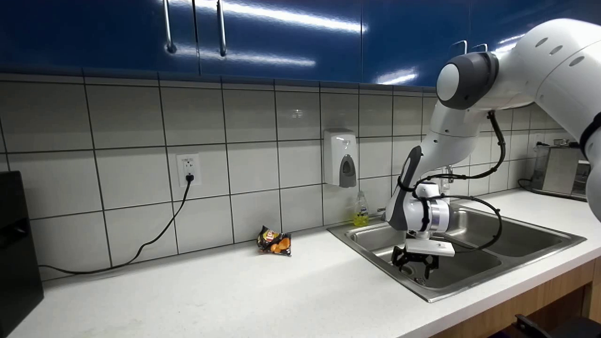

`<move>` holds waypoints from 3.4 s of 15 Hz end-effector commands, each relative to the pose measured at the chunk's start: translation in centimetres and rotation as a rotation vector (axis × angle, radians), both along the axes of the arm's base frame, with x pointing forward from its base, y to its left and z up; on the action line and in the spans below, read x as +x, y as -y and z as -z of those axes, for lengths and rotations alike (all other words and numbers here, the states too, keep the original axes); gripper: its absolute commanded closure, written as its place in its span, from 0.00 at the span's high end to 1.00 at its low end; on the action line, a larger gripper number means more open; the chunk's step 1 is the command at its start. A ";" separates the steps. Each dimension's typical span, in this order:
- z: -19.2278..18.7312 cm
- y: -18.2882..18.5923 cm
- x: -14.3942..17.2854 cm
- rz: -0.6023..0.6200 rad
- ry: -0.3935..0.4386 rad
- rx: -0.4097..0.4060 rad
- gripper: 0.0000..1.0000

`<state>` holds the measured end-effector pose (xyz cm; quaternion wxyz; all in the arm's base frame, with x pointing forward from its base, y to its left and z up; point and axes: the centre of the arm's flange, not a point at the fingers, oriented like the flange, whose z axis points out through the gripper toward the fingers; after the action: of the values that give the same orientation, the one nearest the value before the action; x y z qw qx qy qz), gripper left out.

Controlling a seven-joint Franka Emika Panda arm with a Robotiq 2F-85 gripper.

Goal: Put the brown packet in the sink on the left.

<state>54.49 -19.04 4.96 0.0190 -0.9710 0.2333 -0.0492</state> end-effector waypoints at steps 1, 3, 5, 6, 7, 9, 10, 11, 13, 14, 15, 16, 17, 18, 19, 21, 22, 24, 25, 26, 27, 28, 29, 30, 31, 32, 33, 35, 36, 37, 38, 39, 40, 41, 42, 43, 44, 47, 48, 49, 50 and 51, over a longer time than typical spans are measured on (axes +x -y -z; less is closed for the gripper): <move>-2.2 -0.3 0.5 0.015 0.054 -0.023 1.00; -2.9 -0.1 0.9 0.025 0.079 -0.038 1.00; -3.8 0.1 1.2 0.035 0.103 -0.050 1.00; -4.3 0.1 1.4 0.037 0.112 -0.055 1.00; -4.7 0.1 1.5 0.038 0.119 -0.063 1.00; -5.6 -0.1 1.7 0.033 0.128 -0.071 1.00; -6.2 -0.2 1.7 0.026 0.128 -0.072 1.00; -6.7 -0.3 1.7 0.022 0.127 -0.079 1.00; -7.8 -0.5 1.5 0.002 0.129 -0.089 1.00; -8.3 -0.6 1.4 -0.009 0.128 -0.094 1.00; -8.9 -0.8 1.2 -0.015 0.128 -0.102 1.00; -9.5 -0.9 1.0 -0.025 0.133 -0.112 1.00; -10.0 -1.0 0.8 -0.031 0.138 -0.116 1.00; -10.6 -1.1 0.6 -0.042 0.137 -0.120 1.00; -11.2 -1.3 0.3 -0.054 0.135 -0.121 1.00; -12.2 -1.9 -0.5 -0.091 0.120 -0.123 1.00; -12.7 -2.3 -1.0 -0.111 0.110 -0.125 1.00; -13.4 -3.1 -2.1 -0.148 0.093 -0.116 1.00; -13.7 -3.5 -2.7 -0.162 0.079 -0.114 1.00; -14.0 -4.0 -3.3 -0.177 0.063 -0.111 1.00; -14.5 -4.5 -4.0 -0.186 0.051 -0.107 1.00; -15.0 -5.0 -4.7 -0.196 0.043 -0.100 1.00; -15.4 -5.5 -5.2 -0.207 0.032 -0.093 1.00; -16.0 -6.2 -5.8 -0.217 0.024 -0.088 1.00; -16.5 -6.7 -6.4 -0.226 0.013 -0.083 1.00; -17.0 -7.5 -7.0 -0.235 0.004 -0.078 1.00; -17.6 -8.2 -7.6 -0.248 -0.006 -0.073 1.00; -18.8 -9.7 -8.6 -0.276 -0.031 -0.064 1.00; -19.4 -10.5 -9.3 -0.295 -0.044 -0.059 1.00; -19.9 -11.2 -9.8 -0.311 -0.057 -0.055 1.00; -20.4 -11.9 -10.5 -0.324 -0.069 -0.051 1.00; -20.8 -12.5 -11.0 -0.334 -0.079 -0.048 1.00; -21.2 -13.0 -11.6 -0.345 -0.087 -0.045 1.00; -21.6 -13.4 -12.1 -0.352 -0.095 -0.040 1.00; -22.0 -13.8 -12.7 -0.359 -0.102 -0.038 1.00; -22.4 -14.1 -13.2 -0.361 -0.103 -0.036 1.00; -22.8 -14.4 -13.7 -0.364 -0.108 -0.033 1.00; -24.1 -15.0 -15.0 -0.372 -0.114 -0.031 1.00; -24.7 -15.2 -15.4 -0.370 -0.114 -0.032 1.00; -25.2 -15.4 -15.9 -0.369 -0.117 -0.032 1.00; -25.8 -15.6 -16.4 -0.369 -0.118 -0.041 1.00; -26.3 -15.9 -16.9 -0.380 -0.121 -0.041 1.00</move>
<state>40.20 -4.43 28.44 0.0047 -0.9988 0.0477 0.0080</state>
